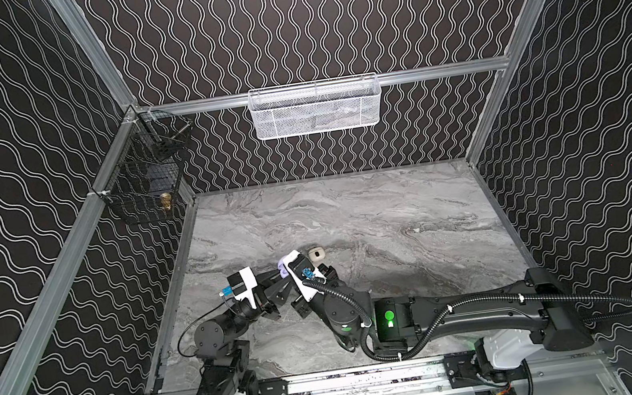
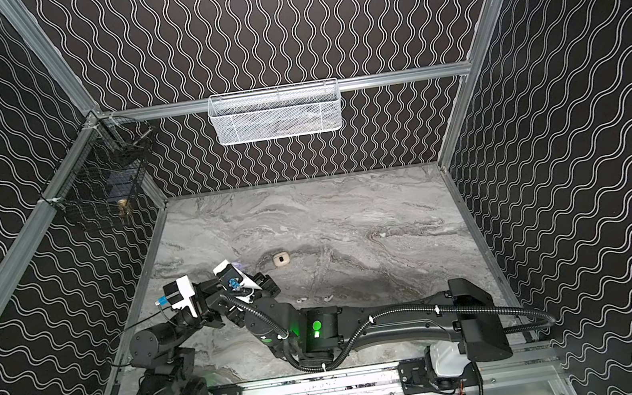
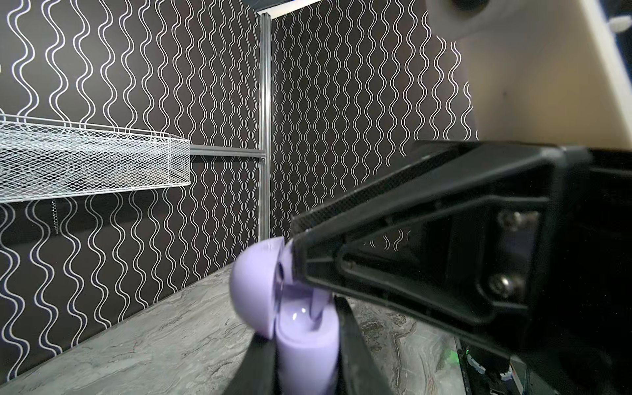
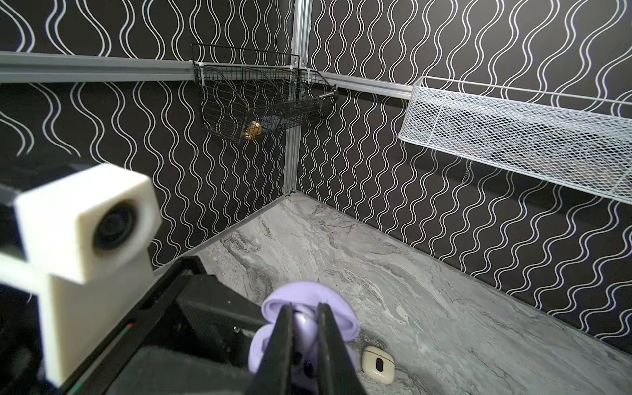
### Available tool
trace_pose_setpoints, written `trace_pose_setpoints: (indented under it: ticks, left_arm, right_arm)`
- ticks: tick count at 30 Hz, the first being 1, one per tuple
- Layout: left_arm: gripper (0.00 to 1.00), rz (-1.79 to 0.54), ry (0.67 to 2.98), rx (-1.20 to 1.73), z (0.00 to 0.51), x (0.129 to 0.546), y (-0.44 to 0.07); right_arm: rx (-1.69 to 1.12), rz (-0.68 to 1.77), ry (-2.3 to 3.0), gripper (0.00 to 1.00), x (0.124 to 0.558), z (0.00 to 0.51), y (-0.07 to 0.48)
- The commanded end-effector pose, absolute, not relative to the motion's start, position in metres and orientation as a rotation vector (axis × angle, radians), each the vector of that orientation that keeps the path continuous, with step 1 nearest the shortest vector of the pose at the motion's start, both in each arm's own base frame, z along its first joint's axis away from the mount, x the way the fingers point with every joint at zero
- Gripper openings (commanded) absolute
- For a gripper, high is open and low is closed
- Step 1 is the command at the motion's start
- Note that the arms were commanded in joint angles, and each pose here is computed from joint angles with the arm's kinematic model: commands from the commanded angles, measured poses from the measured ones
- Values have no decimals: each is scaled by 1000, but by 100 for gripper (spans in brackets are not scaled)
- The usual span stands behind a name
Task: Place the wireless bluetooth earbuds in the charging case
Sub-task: 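Lower the lilac earbud into the open case slot with the right gripper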
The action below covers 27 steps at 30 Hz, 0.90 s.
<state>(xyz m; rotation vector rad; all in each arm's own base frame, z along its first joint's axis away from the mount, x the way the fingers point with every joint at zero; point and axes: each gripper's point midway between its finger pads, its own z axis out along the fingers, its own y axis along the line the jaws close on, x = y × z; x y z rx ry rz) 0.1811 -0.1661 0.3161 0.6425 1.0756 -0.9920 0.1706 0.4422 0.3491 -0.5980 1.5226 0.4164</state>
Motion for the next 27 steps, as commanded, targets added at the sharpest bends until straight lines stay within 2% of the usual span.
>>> trace_pose_setpoints:
  ticks: [1,3,10,15,18,23,27]
  left_arm:
    - [0,-972,1023,634,327,178,-163]
    - [0,-973,1023,635,327,177,-163]
    - [0,-969,1026,634,326,178,-163]
    - [0,-968,1028,635,327,179,-163]
    - [0,-971,1030,640,325,179,-164]
    - [0,-966,1024,656,325,178,-165]
    - [0,-976,1004,675,326,173,-166]
  right_arm:
    - [-653,395,1527,14,167,342,442]
    - [-667,408,1525,22,165,342,444]
    - [-681,438,1514,39,158,349,446]
    - [-655,464,1504,43,152,364,435]
    - [-623,493,1493,43,151,374,423]
    - [-575,526,1485,25,151,385,409]
    - [-553,438,1525,19,160,380,409]
